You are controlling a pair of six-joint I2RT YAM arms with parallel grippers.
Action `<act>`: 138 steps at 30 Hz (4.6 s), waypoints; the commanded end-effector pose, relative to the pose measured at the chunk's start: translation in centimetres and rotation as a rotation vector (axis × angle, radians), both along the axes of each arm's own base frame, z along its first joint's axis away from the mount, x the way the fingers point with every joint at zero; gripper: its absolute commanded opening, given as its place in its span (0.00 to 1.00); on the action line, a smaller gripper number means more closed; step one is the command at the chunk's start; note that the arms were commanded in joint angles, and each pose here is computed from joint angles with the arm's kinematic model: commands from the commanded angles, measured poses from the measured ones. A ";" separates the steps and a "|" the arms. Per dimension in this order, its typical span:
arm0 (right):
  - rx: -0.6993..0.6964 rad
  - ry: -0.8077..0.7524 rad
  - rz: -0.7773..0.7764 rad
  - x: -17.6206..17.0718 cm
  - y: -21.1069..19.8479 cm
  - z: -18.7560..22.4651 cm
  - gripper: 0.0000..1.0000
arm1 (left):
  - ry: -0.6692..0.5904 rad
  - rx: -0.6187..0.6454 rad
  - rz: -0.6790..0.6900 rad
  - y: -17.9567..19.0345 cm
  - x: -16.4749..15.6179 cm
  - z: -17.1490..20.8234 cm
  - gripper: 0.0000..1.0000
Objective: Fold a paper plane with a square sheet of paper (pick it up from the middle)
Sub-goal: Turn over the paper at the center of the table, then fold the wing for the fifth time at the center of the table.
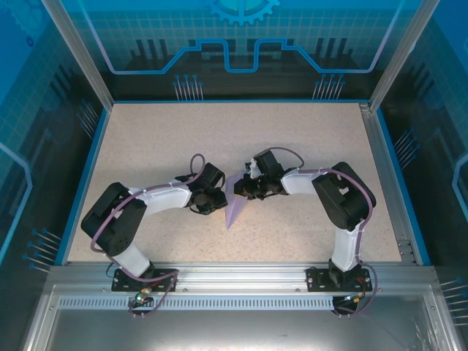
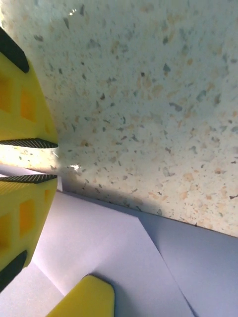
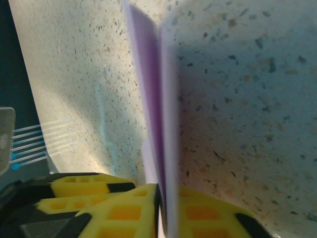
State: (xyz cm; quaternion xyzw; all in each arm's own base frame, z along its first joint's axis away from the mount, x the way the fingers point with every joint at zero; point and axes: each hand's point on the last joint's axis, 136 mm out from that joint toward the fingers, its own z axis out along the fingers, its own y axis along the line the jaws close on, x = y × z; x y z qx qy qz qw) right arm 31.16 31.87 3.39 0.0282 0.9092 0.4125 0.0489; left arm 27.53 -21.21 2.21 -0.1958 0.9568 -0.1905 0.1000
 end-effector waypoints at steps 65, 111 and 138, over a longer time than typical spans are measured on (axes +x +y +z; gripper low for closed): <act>-0.118 0.098 0.078 -0.6 -1.4 -2.0 0.20 | -0.117 -0.201 0.086 1.6 -2.3 5.1 0.57; -0.120 -0.003 0.193 -7.3 -2.1 1.3 0.08 | -0.036 -0.238 0.083 -0.7 -1.4 2.6 0.60; -0.102 0.222 0.038 -7.4 -7.5 -6.6 0.09 | -0.016 -0.276 0.089 -2.5 0.5 2.1 0.64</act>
